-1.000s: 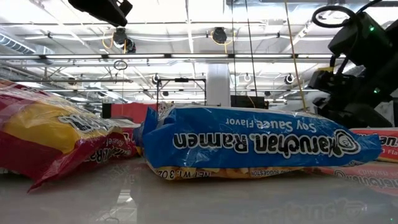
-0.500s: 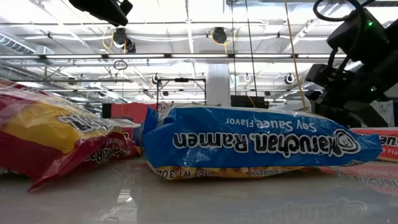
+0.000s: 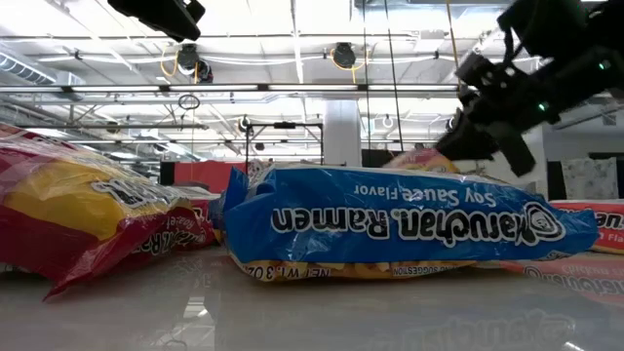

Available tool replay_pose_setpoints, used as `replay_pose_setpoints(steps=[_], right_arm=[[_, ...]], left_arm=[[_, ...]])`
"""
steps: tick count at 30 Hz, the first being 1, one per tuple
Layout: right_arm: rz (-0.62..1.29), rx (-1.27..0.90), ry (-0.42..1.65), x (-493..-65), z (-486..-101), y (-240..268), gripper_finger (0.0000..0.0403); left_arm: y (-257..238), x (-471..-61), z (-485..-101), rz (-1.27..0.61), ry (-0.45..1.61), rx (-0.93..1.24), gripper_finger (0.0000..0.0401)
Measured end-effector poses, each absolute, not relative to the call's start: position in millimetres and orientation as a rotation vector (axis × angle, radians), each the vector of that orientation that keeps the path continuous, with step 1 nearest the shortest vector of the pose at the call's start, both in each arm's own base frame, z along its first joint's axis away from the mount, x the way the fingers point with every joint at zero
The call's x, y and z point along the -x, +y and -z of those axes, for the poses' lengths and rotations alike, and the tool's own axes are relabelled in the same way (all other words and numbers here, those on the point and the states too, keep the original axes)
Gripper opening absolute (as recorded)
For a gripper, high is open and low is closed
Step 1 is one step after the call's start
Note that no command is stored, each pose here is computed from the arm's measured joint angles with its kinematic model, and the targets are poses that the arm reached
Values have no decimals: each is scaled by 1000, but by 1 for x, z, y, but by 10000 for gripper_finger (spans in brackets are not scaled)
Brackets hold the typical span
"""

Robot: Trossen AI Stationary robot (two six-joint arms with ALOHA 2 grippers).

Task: Sort Maruchan noodles
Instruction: Put the top right red noodle pack into the gray bin

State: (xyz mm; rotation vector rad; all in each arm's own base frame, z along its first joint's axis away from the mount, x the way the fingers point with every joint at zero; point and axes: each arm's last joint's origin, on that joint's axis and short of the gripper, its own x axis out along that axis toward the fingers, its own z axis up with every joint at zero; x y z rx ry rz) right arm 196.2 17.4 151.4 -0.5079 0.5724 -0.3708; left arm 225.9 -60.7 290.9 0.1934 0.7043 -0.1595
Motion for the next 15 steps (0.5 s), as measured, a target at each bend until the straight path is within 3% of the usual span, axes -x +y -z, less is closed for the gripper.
replay_pose_setpoints(steps=[15], right_arm=[[428, 617, 370, -225, -208, 23, 0]], left_arm=[[-64, -227, -292, 51, 652, -170, 1]])
